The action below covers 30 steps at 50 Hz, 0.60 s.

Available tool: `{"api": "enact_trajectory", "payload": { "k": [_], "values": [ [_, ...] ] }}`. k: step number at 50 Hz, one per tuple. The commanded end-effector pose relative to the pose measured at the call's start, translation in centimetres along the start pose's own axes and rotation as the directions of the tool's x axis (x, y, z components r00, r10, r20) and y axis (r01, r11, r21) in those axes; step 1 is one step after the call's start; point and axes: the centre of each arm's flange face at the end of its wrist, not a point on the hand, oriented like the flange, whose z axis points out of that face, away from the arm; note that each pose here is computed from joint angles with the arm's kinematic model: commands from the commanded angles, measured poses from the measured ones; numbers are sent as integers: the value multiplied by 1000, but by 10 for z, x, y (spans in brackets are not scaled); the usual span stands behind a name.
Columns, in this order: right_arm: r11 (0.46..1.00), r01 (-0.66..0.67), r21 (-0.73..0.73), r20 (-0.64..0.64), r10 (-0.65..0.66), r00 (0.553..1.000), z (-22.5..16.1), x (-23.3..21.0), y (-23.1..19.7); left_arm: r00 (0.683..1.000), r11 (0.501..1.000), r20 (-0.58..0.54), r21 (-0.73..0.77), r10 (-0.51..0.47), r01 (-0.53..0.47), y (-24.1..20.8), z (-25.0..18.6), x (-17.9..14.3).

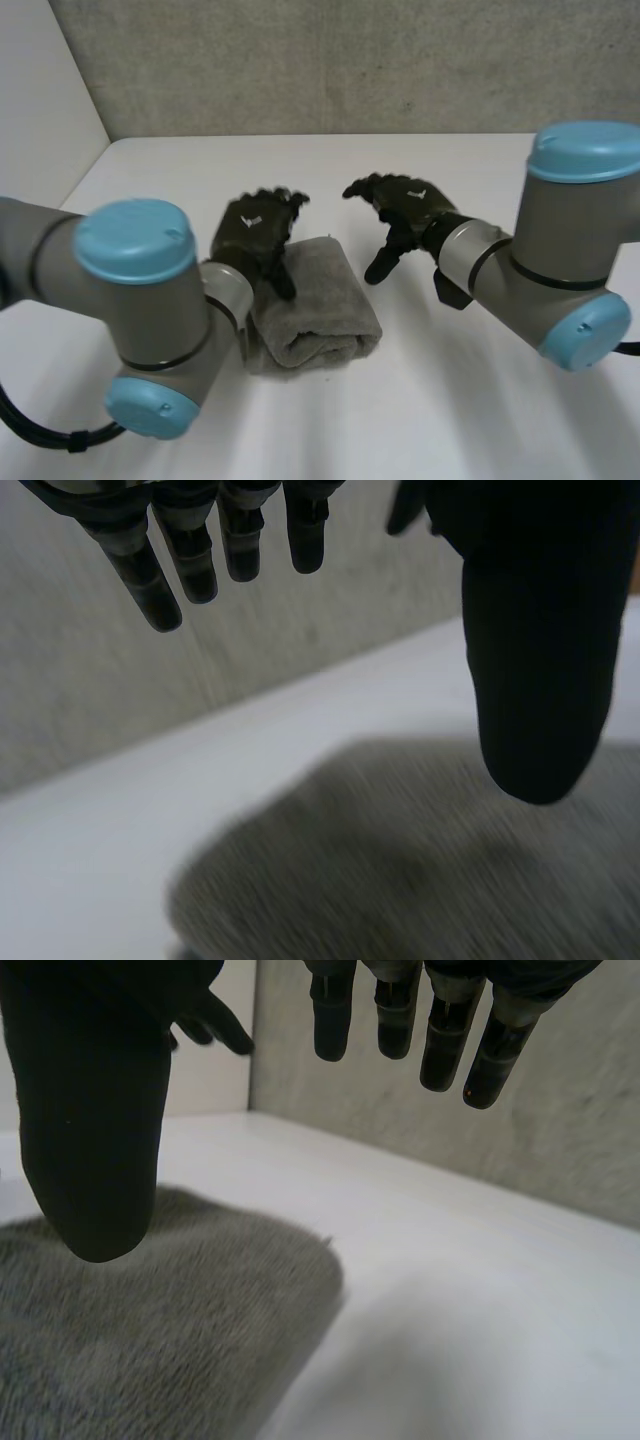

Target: Fold the laundry

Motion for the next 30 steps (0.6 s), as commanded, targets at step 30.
{"api": "enact_trajectory", "payload": {
  "k": [30],
  "values": [
    [946,275,173,-158,-249,956,-18,-20,-79,980,993,181,64,89,-102,-63,-36,-29]
  ]
}}
